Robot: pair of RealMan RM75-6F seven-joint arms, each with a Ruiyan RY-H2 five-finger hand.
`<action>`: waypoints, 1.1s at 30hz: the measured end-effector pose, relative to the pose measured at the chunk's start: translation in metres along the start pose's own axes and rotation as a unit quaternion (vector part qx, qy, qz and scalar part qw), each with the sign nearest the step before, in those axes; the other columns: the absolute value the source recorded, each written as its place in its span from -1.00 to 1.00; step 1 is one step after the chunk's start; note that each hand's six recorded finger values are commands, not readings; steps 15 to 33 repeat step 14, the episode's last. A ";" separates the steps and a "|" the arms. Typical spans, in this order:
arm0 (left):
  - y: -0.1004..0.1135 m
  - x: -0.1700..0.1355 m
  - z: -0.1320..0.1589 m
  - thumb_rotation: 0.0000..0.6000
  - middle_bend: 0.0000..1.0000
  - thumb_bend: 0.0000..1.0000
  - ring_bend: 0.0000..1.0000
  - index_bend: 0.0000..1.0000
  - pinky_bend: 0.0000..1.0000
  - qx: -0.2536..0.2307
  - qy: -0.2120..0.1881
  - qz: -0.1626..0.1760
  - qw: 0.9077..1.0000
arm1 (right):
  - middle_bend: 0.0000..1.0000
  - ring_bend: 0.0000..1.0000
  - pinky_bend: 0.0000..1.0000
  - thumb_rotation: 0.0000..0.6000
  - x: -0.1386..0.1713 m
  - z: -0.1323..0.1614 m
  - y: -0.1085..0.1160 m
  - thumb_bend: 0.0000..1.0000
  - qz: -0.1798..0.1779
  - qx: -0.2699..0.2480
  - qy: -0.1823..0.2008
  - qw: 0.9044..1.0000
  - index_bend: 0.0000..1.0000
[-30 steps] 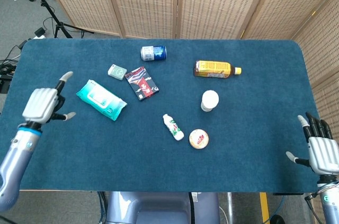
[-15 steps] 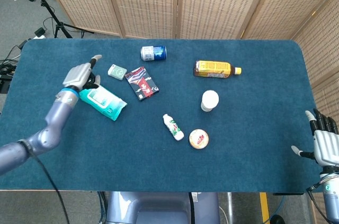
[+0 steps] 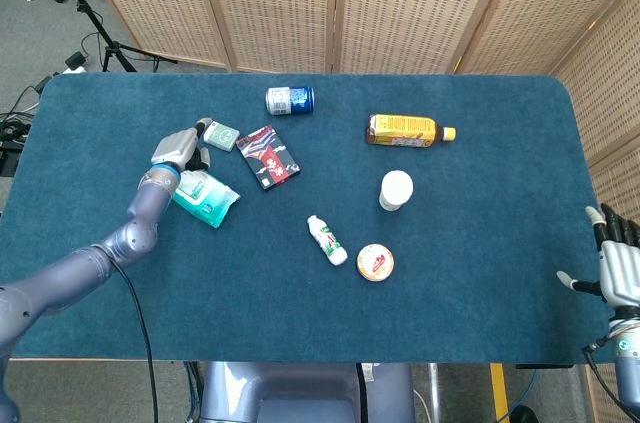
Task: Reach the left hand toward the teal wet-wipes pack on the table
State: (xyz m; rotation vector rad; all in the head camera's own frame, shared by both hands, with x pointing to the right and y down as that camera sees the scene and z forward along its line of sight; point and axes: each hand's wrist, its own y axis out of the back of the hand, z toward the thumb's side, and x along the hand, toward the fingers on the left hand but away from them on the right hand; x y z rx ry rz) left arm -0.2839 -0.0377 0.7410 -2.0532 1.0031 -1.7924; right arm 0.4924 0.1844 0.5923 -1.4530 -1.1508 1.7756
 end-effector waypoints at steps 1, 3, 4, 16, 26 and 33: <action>-0.002 0.002 0.000 1.00 1.00 1.00 1.00 -1.00 1.00 -0.002 0.002 -0.002 1.000 | -1.00 -1.00 -1.00 1.00 0.000 0.000 0.000 -1.00 0.000 0.000 -0.001 1.000 -1.00; -0.008 0.007 0.002 1.00 1.00 1.00 1.00 -1.00 1.00 -0.012 0.003 -0.011 1.000 | -1.00 -1.00 -1.00 1.00 -0.001 -0.001 0.000 -1.00 0.001 0.000 -0.002 1.000 -1.00; -0.011 0.009 0.003 1.00 1.00 1.00 1.00 -1.00 1.00 -0.015 0.003 -0.015 1.000 | -1.00 -1.00 -1.00 1.00 -0.001 -0.002 0.000 -1.00 0.000 -0.001 -0.003 1.000 -1.00; -0.029 0.018 0.007 1.00 1.00 1.00 1.00 -1.00 1.00 -0.014 0.010 -0.030 0.999 | -1.00 -1.00 -1.00 1.00 -0.002 -0.007 -0.001 -1.00 0.002 -0.003 -0.013 1.000 -1.00; -0.029 0.018 0.007 1.00 1.00 1.00 1.00 -1.00 1.00 -0.014 0.010 -0.030 0.999 | -1.00 -1.00 -1.00 1.00 -0.002 -0.007 -0.001 -1.00 0.002 -0.003 -0.013 1.000 -1.00; -0.029 0.018 0.007 1.00 1.00 1.00 1.00 -1.00 1.00 -0.014 0.010 -0.030 0.999 | -1.00 -1.00 -1.00 1.00 -0.002 -0.007 -0.001 -1.00 0.002 -0.003 -0.013 1.000 -1.00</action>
